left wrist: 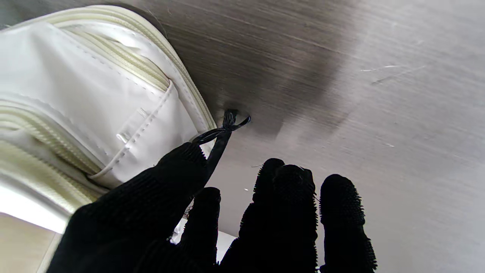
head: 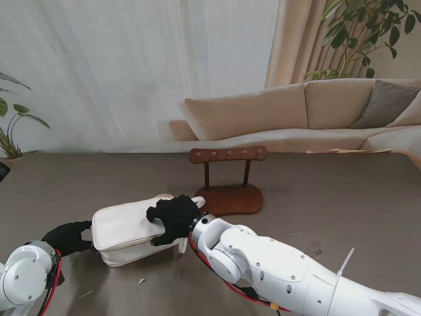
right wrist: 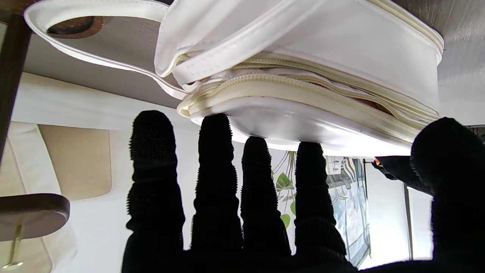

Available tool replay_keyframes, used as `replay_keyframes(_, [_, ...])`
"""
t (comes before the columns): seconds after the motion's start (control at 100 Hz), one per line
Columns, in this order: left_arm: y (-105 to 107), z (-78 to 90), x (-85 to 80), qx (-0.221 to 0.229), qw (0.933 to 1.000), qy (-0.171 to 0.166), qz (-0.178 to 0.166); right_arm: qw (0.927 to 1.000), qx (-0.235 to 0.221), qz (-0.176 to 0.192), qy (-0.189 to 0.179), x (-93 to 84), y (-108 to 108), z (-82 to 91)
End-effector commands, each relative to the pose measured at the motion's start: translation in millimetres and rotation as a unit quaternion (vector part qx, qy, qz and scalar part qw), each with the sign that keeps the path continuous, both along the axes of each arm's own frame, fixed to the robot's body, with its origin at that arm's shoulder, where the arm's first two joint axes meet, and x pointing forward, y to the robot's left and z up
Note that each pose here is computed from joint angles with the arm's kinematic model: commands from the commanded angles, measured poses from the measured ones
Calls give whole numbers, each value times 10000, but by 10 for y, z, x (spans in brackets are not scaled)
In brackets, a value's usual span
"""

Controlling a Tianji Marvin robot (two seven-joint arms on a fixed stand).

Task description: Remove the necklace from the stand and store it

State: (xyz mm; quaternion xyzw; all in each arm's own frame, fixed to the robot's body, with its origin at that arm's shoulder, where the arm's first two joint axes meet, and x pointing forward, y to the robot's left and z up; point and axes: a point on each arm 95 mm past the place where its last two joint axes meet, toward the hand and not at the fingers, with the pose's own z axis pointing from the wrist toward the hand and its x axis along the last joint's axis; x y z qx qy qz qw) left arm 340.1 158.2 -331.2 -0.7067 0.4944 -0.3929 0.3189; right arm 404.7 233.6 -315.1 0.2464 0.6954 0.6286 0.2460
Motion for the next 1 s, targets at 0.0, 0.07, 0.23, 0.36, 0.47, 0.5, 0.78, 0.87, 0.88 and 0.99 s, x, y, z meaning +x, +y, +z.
replay_keyframes(0.0, [1,-96,-44,12,9999,140,16,9993,-282,-76,228,-22,-80,-208])
replay_keyframes(0.07, [-3,-132,-43,-55,9999,90,50,9993,-285,-80,238,-24,-74,-202])
replay_keyframes(0.23, [-22,-170,-45,-96,9999,61,45,9993,-281,-96,228,-25,-87,-191])
replay_keyframes(0.36, [-48,-203,-27,-171,9998,-63,68,9993,-277,-107,237,-24,-95,-195])
replay_keyframes(0.47, [-72,-227,-18,-143,9999,-77,19,9993,-261,-118,257,-25,-96,-203])
replay_keyframes(0.5, [-76,-233,-17,-139,9999,-78,11,9993,-258,-118,258,-25,-96,-205])
replay_keyframes(0.78, [-120,-281,-10,-296,9987,-398,148,9993,-228,-125,269,-30,-97,-207])
replay_keyframes(0.87, [-128,-268,-34,-343,9983,-447,168,9993,-226,-135,271,-29,-103,-206])
replay_keyframes(0.88, [-128,-266,-37,-344,9982,-453,168,9993,-225,-135,272,-29,-103,-206])
replay_keyframes(0.99, [-126,-233,-74,-412,9978,-486,194,9992,-221,-143,300,-26,-106,-218])
